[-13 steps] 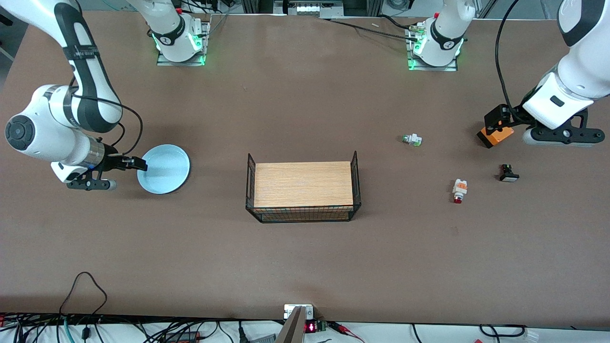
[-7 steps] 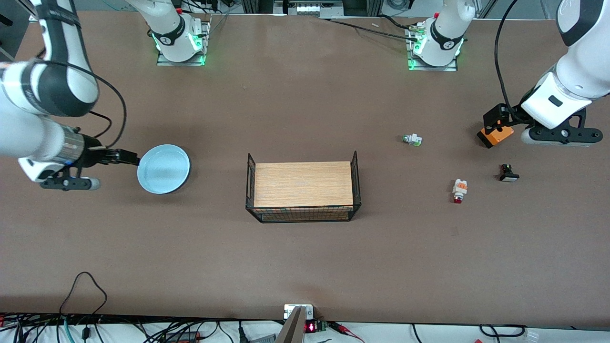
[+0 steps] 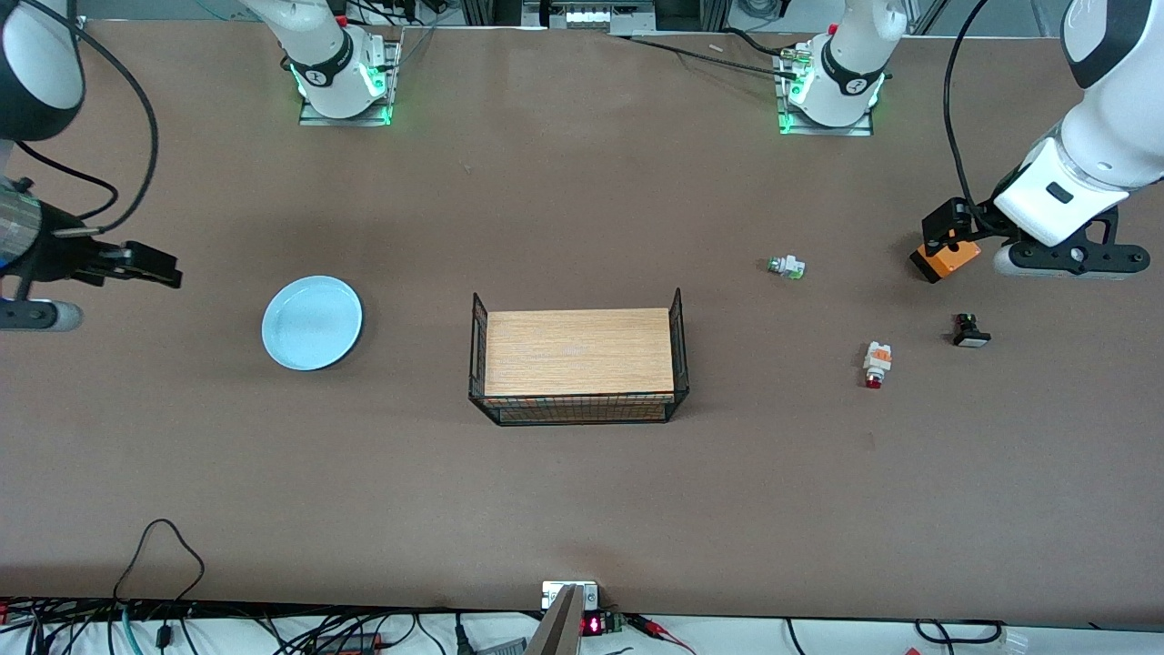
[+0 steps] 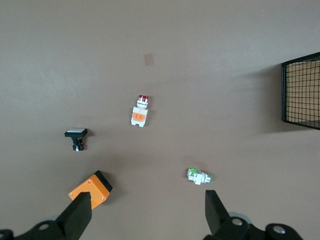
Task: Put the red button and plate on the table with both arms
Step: 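Open the right gripper and withdraw it from the plate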
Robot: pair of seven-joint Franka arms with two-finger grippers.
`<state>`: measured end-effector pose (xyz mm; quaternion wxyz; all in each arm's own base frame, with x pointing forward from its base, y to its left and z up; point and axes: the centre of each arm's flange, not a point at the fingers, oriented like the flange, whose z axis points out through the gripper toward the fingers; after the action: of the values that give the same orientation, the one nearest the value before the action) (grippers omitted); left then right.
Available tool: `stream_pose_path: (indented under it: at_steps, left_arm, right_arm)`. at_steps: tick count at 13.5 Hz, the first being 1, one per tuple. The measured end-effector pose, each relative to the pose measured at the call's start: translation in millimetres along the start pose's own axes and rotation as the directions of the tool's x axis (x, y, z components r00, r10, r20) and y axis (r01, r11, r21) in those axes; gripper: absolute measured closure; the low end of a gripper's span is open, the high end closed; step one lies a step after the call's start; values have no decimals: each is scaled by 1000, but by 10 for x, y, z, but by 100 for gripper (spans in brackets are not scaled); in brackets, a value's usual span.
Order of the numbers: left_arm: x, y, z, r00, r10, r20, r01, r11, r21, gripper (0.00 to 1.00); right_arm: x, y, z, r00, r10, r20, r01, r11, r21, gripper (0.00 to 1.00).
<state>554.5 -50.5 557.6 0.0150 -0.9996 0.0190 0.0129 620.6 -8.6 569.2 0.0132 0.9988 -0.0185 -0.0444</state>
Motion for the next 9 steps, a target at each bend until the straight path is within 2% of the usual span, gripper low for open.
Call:
stream_pose_path:
  at_steps: [2,9]
  left_arm:
    - [-3,0,2,1000,0,2,0,1000,0,0]
    - [-6,3,3,1000,1,5,-1,1000,0,0]
  right_arm:
    - [-44,164,-89,1000,3,-10,-3,1000,-4,0]
    - [-433,185,-53,1000,-13,-4,13,1000,4,0]
